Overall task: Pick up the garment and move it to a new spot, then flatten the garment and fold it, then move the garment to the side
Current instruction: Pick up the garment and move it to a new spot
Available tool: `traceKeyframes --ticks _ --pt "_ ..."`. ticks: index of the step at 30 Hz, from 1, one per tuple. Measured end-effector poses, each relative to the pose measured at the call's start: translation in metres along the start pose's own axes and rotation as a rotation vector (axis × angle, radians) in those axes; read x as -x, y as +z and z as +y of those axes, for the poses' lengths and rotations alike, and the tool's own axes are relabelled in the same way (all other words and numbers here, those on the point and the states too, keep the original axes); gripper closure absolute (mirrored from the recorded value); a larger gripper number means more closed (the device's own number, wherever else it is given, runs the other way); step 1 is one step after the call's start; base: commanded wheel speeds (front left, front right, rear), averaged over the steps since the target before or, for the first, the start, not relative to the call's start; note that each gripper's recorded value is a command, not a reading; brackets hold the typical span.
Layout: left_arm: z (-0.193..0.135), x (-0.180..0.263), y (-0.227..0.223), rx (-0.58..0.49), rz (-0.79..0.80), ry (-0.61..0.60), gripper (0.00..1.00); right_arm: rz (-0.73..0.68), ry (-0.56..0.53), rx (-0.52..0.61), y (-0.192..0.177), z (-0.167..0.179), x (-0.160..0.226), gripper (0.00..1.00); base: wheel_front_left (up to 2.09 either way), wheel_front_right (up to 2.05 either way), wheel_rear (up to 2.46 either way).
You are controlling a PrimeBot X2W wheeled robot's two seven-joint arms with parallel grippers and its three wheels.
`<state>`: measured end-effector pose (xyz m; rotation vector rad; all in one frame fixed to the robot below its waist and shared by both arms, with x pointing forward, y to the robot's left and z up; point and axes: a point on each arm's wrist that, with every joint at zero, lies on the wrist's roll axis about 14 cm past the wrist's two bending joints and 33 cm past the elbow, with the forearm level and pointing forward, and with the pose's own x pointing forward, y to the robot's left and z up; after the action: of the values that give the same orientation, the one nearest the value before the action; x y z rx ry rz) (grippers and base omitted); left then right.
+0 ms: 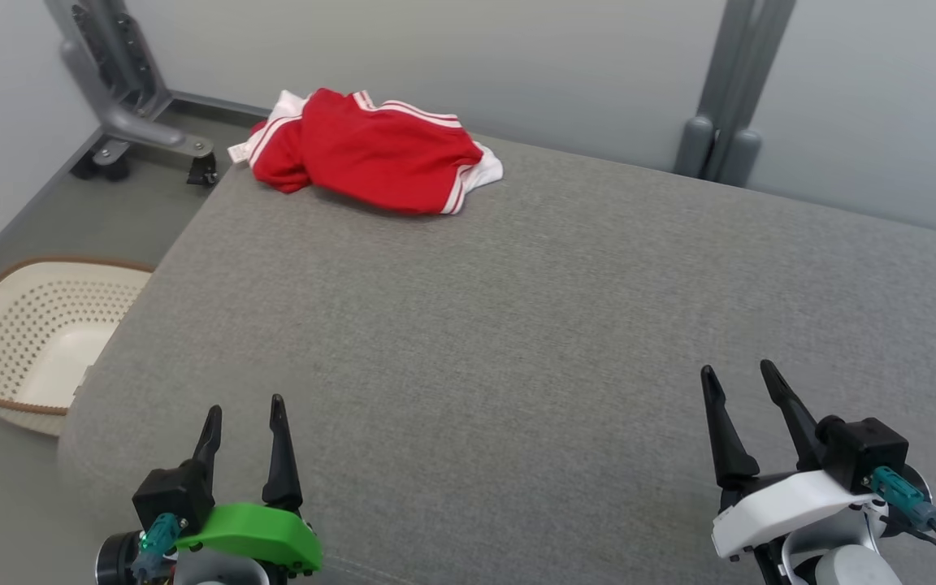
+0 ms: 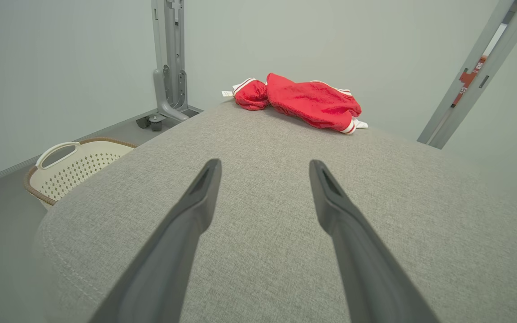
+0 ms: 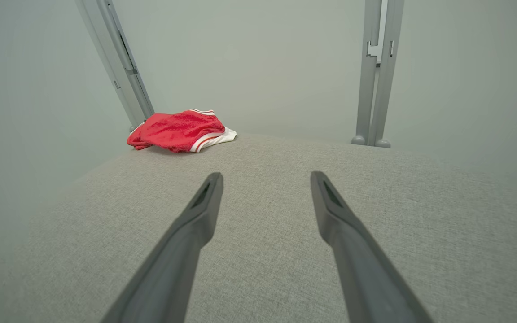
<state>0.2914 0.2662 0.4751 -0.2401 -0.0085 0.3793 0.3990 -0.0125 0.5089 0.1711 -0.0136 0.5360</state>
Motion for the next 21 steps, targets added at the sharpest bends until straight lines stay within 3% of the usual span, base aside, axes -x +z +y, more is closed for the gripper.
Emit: traceKeyframes --ticks 10,16,21 --pt "0.045 0.025 0.004 -0.005 -0.015 0.136 0.00 0.031 0.147 -0.013 -0.012 0.047 -0.022 0.00 0.00 0.00 0.00" --pt "0.052 0.023 0.008 -0.016 -0.022 0.162 0.00 0.040 0.150 -0.003 -0.016 0.045 -0.027 0.00 0.00 0.00 0.00" --pt "0.051 -0.009 0.042 -0.081 -0.099 0.118 0.00 -0.008 0.134 0.012 -0.002 0.036 -0.040 0.00 0.00 0.00 0.00"
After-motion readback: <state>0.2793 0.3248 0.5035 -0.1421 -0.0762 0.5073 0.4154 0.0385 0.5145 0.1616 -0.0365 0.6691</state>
